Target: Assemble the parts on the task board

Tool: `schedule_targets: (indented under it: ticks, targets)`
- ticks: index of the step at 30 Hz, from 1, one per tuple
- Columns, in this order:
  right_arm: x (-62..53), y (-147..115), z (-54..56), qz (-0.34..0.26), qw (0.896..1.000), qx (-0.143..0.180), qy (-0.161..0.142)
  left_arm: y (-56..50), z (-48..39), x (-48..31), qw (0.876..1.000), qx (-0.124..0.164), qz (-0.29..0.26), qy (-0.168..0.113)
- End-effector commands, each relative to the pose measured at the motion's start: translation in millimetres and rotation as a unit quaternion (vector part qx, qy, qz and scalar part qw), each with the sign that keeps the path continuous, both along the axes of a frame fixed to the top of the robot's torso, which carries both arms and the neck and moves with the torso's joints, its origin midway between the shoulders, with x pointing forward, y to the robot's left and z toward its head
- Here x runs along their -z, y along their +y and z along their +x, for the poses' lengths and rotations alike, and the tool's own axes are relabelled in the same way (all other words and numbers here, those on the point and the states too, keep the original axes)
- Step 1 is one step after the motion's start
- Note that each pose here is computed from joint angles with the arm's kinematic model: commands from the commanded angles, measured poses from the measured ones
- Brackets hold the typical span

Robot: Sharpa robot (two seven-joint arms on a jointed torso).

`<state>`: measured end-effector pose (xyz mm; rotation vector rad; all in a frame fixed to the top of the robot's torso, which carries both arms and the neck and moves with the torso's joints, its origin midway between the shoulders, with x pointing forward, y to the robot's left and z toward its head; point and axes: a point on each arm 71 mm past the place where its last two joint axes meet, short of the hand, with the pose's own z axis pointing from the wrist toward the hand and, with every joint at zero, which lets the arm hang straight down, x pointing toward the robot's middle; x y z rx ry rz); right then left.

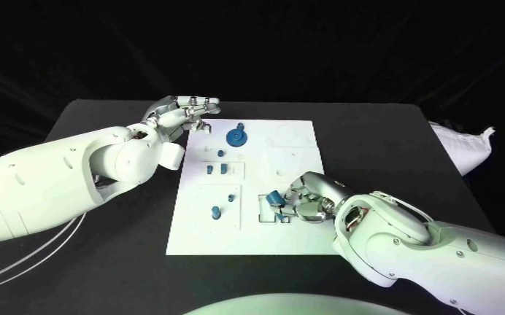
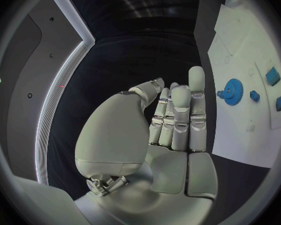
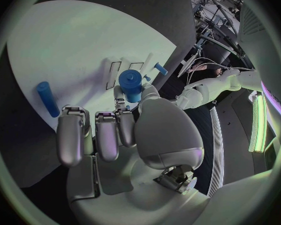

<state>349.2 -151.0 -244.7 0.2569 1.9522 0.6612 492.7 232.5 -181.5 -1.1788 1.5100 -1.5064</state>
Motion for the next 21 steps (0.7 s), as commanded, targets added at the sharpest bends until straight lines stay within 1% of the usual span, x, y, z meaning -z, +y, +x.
schedule_targets:
  ticks: [1, 5, 21]
  targets:
    - [5.2, 4.1, -1.4, -0.013, 0.999, -0.016, 0.031, -3.5, -0.9, -0.9, 1.000, 0.012, -0.004, -0.003]
    - [6.2, 7.0, -0.9, -0.014, 0.999, -0.019, 0.033, -3.3, -0.9, -0.9, 1.000, 0.011, -0.004, -0.003]
    - [8.8, 8.7, 4.9, -0.030, 0.999, -0.022, 0.019, -3.6, -1.1, -0.9, 1.000, 0.012, -0.004, -0.002]
